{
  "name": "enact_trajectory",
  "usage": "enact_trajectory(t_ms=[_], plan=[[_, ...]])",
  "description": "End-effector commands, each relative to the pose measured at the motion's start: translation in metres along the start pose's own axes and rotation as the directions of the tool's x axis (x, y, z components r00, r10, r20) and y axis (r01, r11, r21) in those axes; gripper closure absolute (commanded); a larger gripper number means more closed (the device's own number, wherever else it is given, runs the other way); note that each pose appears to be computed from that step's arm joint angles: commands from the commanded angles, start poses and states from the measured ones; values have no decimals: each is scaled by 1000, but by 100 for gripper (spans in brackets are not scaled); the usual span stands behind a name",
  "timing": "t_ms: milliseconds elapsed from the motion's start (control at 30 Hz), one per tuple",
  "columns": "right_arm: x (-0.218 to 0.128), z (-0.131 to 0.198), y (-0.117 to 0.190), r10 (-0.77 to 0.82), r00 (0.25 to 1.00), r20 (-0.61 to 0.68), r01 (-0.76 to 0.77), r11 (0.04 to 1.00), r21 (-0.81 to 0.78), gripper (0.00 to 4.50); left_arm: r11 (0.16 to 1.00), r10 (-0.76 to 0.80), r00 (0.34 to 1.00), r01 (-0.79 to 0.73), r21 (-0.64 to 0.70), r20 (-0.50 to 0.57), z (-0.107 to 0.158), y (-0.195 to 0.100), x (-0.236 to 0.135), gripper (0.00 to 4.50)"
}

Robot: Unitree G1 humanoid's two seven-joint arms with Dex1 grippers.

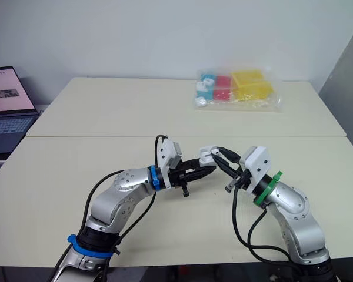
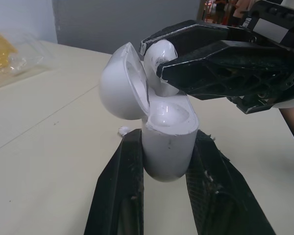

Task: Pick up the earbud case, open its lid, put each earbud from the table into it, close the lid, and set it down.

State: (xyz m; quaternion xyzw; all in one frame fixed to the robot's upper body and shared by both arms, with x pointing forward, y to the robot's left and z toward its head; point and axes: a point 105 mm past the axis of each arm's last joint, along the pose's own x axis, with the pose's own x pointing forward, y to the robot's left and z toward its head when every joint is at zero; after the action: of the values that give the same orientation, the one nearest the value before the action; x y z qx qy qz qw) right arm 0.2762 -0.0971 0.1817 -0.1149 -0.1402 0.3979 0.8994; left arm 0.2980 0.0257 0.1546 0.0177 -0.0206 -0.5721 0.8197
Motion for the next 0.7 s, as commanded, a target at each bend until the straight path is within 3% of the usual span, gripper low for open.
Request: enact_trajectory(t_ms=[33, 133, 433, 700], plan=[[-5, -4, 3, 29, 999, -19, -29, 1000, -2, 408, 998, -9, 998, 5, 56, 65, 22, -1, -1, 373], [-5, -3, 3, 23, 1000, -13, -23, 1000, 15, 408, 998, -9, 998, 5, 57, 64, 22, -1, -1, 373], [-9, 7, 1, 46, 999, -10, -46, 999, 28, 91, 998, -9, 998, 5, 60, 60, 21, -1, -1, 373], [-31, 33, -10, 58, 998, -29, -56, 997, 57, 91, 998, 21, 999, -24, 65, 46, 16, 4, -5, 373]])
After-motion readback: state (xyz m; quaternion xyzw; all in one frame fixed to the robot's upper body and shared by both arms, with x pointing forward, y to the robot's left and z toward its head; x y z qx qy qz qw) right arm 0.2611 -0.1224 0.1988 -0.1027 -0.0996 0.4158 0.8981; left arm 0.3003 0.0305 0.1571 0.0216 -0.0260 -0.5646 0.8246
